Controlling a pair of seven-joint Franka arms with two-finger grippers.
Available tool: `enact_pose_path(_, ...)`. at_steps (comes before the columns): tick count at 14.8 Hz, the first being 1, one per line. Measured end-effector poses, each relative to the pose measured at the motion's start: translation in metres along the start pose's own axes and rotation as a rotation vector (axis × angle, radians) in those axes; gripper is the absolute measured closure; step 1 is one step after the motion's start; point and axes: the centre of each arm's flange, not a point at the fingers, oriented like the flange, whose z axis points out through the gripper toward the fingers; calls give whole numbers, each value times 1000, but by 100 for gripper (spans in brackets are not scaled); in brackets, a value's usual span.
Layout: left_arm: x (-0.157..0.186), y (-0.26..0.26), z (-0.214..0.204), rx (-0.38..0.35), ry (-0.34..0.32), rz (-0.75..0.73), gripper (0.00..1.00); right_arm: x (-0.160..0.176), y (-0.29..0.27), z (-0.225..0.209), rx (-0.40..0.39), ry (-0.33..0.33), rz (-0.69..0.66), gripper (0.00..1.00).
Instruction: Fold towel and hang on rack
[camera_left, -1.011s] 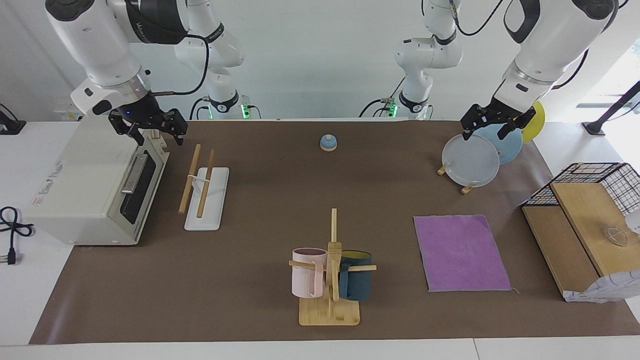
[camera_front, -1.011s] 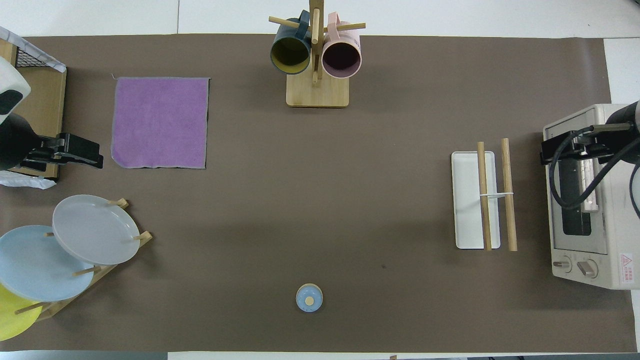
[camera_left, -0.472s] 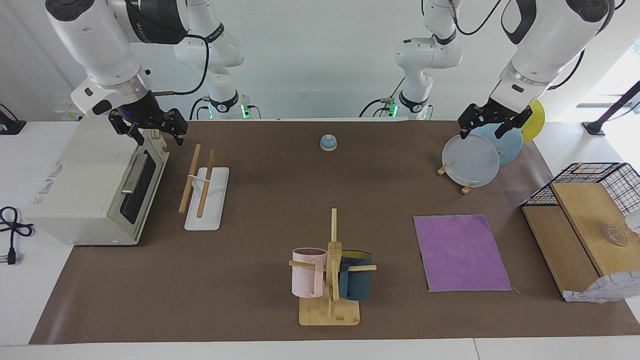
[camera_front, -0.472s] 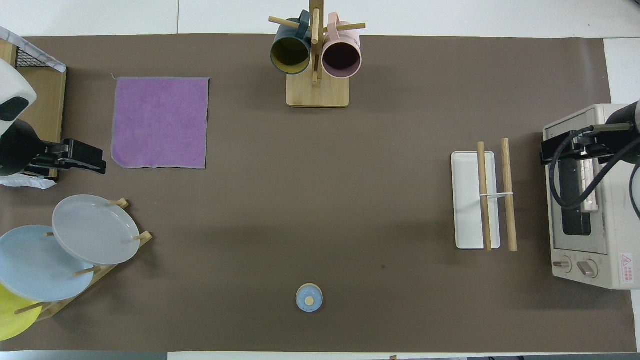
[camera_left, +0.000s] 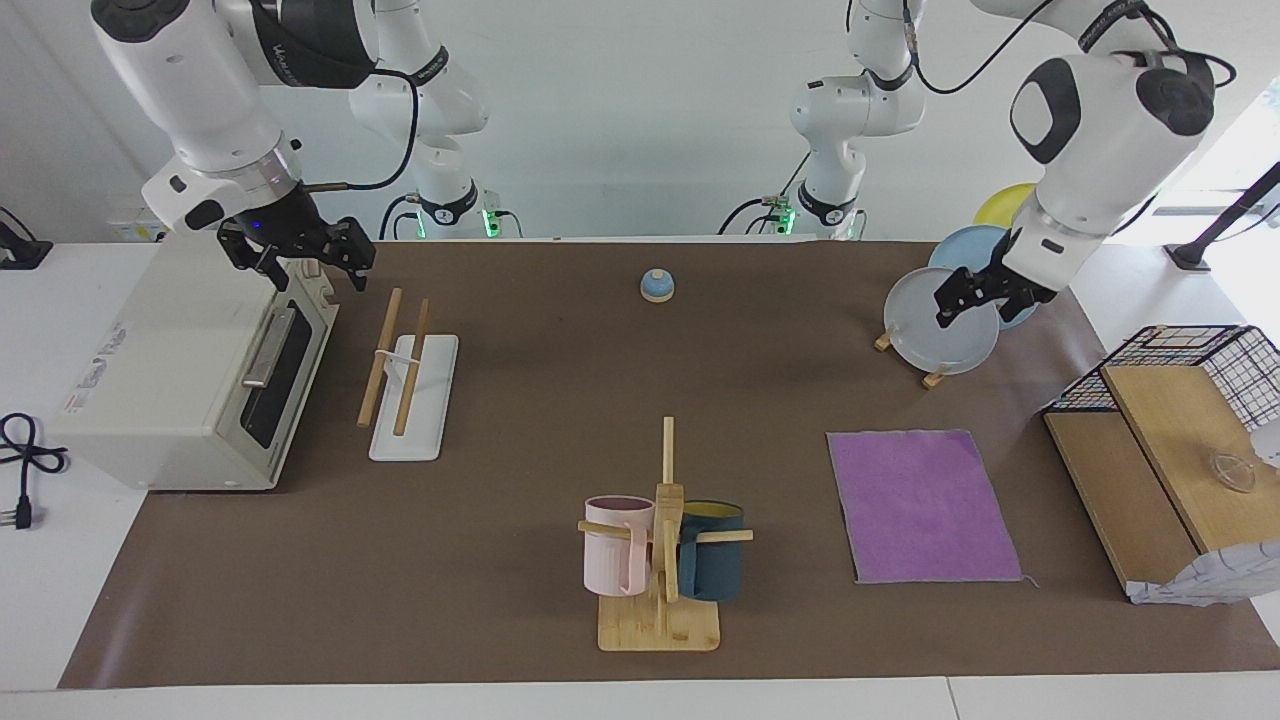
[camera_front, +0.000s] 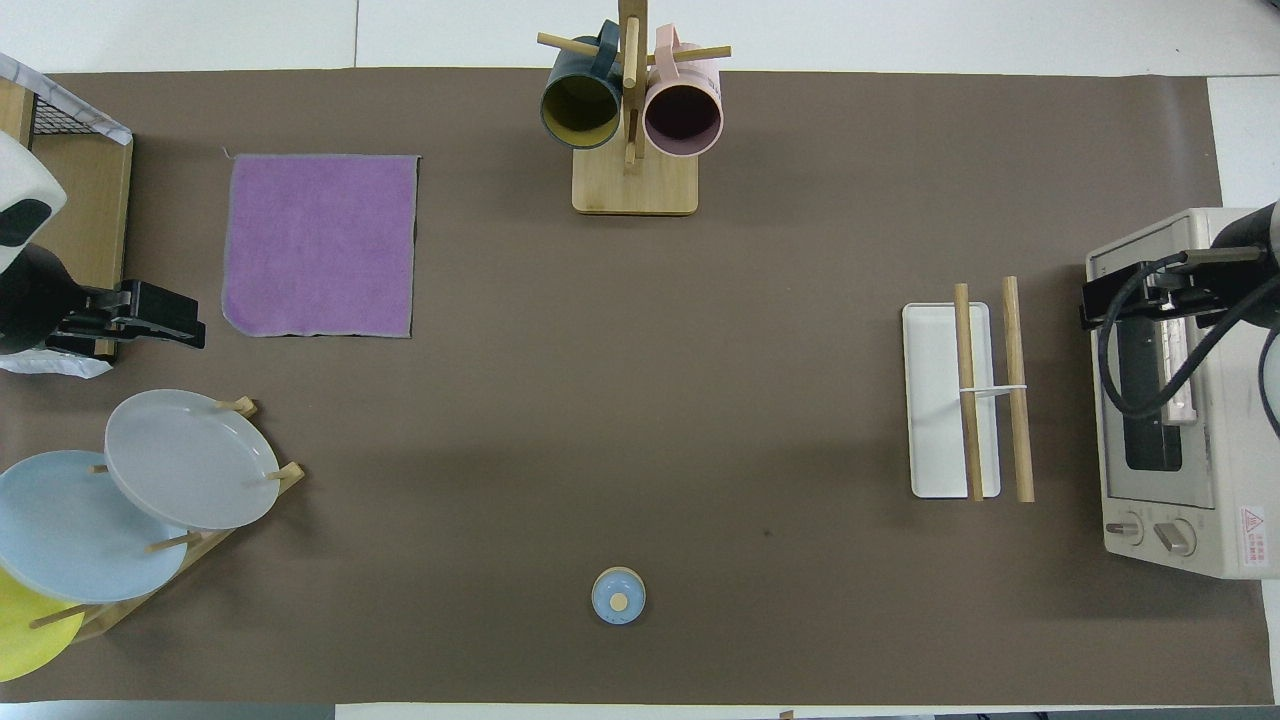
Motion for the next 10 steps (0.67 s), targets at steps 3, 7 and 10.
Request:
enact_pose_path(3, 41, -28, 71, -4, 7, -45, 0, 0, 0, 0, 0, 0, 0, 0)
enact_pose_path(7, 68, -46, 131, -7, 29, -73, 0, 0, 0, 0, 0, 0, 0, 0)
enact_pose_path(10, 77, -58, 160, -8, 27, -88, 5, 0, 0, 0, 0, 0, 0, 0)
